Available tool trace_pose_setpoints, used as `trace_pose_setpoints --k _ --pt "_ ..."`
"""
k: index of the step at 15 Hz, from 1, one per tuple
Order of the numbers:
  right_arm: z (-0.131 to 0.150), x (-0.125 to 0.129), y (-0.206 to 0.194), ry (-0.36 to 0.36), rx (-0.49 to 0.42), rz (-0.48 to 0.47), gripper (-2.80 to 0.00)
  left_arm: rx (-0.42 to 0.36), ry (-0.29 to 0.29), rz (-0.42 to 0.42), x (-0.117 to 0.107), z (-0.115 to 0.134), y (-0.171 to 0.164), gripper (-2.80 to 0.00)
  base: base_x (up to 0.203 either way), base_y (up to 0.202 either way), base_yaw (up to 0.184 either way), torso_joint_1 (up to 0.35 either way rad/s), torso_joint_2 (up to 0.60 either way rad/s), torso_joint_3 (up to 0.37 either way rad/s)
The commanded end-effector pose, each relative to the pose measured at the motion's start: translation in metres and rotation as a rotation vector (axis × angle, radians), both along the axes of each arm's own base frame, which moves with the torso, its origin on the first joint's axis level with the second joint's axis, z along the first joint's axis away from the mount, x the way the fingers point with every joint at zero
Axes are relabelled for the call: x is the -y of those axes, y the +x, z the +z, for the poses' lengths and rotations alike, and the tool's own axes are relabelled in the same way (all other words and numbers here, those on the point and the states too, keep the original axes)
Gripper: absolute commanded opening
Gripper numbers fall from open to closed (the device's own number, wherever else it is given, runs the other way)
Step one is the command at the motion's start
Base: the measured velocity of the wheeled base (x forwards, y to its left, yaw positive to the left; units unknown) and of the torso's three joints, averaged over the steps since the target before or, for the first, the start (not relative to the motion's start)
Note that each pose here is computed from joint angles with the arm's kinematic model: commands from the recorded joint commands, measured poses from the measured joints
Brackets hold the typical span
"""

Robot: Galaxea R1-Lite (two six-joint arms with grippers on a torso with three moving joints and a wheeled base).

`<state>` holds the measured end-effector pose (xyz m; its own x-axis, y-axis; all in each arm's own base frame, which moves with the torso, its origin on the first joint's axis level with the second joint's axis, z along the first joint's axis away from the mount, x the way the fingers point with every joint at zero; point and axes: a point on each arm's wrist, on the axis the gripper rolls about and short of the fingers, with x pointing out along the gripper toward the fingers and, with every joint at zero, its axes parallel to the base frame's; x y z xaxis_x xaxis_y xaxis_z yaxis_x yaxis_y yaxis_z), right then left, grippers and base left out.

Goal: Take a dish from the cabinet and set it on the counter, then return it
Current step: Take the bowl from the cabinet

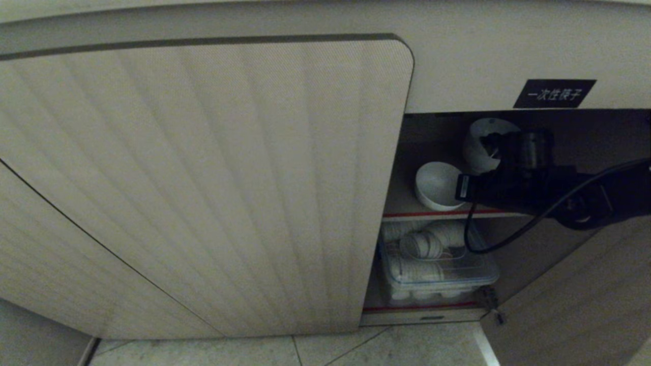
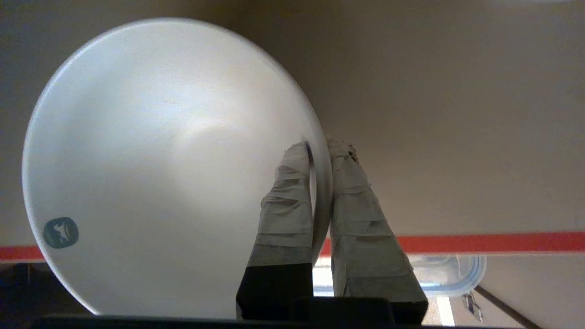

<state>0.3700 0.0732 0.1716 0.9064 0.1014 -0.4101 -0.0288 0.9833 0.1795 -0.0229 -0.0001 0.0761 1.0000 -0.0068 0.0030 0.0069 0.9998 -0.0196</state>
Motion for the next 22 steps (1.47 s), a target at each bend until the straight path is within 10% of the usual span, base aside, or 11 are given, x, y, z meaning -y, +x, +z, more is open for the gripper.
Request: trace_pose_setpoints --k 1,22 --pt "-0.001 0.0 -0.007 0.0 -0.008 0.004 -2.8 0.0 0.0 0.001 0.0 0.0 0.0 -2.8 0.0 0.0 0.0 0.0 0.0 0.0" --pt "0.007 0.002 -0.037 0.006 0.008 0.016 -2.8 0.0 0.0 0.0 0.0 0.0 0.0 -2.8 0.0 0.0 0.0 0.0 0.0 0.0"
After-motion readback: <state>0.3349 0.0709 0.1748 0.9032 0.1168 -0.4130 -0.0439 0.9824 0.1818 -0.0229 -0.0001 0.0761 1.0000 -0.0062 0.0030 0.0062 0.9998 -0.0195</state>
